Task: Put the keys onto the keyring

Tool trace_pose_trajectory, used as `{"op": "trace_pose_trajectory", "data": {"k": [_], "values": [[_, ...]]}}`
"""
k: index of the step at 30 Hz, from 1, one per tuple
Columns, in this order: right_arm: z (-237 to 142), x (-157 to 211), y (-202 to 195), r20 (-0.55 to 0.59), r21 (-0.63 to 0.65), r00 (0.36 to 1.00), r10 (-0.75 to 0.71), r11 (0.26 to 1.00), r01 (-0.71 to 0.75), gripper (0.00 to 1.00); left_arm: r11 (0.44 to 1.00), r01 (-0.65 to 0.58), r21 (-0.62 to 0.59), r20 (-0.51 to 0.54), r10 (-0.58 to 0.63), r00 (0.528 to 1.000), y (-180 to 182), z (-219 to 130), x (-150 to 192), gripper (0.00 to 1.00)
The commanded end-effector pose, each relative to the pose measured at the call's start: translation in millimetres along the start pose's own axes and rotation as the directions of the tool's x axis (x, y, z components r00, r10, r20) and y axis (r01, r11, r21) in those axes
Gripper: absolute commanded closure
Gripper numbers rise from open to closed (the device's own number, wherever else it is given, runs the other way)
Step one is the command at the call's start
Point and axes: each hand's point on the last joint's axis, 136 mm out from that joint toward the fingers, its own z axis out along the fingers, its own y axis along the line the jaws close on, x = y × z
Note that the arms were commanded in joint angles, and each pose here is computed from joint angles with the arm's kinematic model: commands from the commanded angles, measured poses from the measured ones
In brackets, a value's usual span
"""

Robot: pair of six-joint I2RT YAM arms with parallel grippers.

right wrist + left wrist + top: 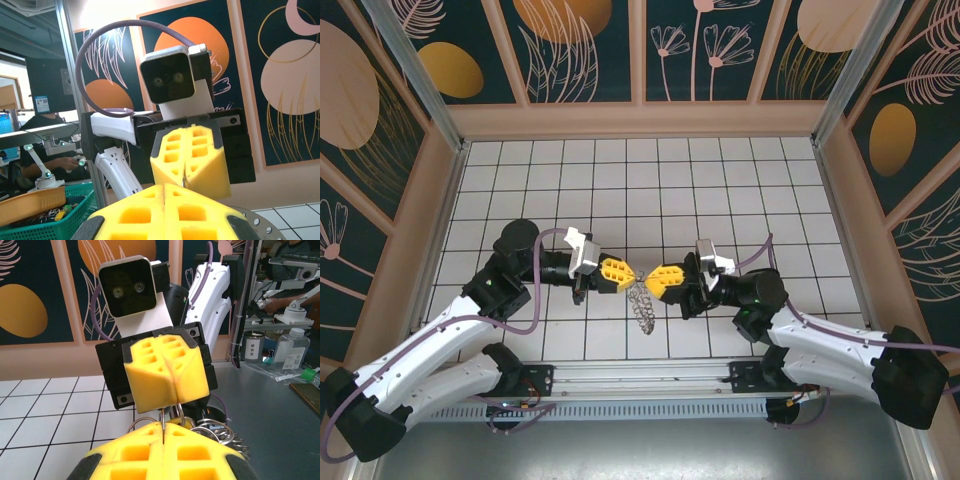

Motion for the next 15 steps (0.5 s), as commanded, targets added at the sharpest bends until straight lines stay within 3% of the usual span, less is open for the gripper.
{"op": "trace_pose_trajectory", "data": {"k": [1, 15], "values": [[3.9, -19.6, 12.9, 0.048, -0.049, 0.998, -0.038, 0.998, 0.040, 1.00, 0.998, -0.057, 0.001, 0.032, 0.057, 0.998, -2.5, -1.9, -18.6, 1.00], [-1.2, -20.2, -1.0, 0.060, 0.035, 0.997, -0.055, 0.998, 0.053, 1.00, 0.998, -0.068, 0.008, 0.040, 0.067, 0.997, -6.6, -3.8, -21.1, 1.00]]}}
